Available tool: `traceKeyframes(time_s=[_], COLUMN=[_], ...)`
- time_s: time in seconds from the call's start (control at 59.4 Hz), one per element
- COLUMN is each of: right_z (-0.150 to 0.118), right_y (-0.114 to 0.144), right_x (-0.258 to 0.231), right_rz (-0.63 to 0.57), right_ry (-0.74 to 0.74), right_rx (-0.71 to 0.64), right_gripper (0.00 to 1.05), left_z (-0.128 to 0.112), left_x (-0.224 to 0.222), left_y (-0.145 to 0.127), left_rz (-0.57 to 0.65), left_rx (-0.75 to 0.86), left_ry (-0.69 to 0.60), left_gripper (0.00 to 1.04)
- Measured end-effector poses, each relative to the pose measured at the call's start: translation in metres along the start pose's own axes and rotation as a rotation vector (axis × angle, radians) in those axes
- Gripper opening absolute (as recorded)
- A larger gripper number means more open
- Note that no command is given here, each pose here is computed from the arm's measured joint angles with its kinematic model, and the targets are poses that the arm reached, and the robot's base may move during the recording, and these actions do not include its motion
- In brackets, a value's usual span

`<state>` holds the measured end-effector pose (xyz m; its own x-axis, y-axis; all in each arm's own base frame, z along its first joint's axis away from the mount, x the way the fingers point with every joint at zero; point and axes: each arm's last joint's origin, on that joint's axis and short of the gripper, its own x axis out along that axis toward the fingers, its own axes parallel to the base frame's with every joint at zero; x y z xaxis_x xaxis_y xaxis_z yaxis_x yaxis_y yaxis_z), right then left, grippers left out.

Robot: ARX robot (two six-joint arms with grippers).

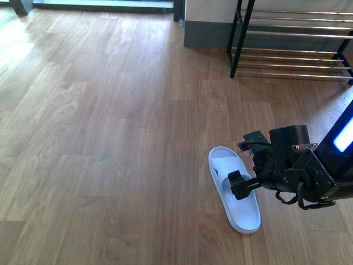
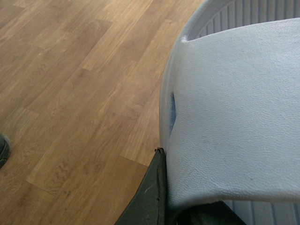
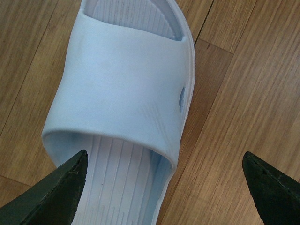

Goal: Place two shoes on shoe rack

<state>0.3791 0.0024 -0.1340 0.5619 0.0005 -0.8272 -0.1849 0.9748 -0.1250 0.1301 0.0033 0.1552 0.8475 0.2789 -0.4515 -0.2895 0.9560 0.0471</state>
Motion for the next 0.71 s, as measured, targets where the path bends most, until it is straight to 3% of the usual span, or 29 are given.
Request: traceKeyframes(time_s=[0.707], right_z=[0.009], right_y=[0.015], right_x=[0.003], right_rz=[0.024], right_ry=[0.016], right_rx=[0.013], right_gripper=[0.96], left_z=[0.0], left_x=[0.0], left_y=[0.0], left_rz=[0.0], left_rx=[0.0], left_ry=[0.0], left_gripper=[0.02])
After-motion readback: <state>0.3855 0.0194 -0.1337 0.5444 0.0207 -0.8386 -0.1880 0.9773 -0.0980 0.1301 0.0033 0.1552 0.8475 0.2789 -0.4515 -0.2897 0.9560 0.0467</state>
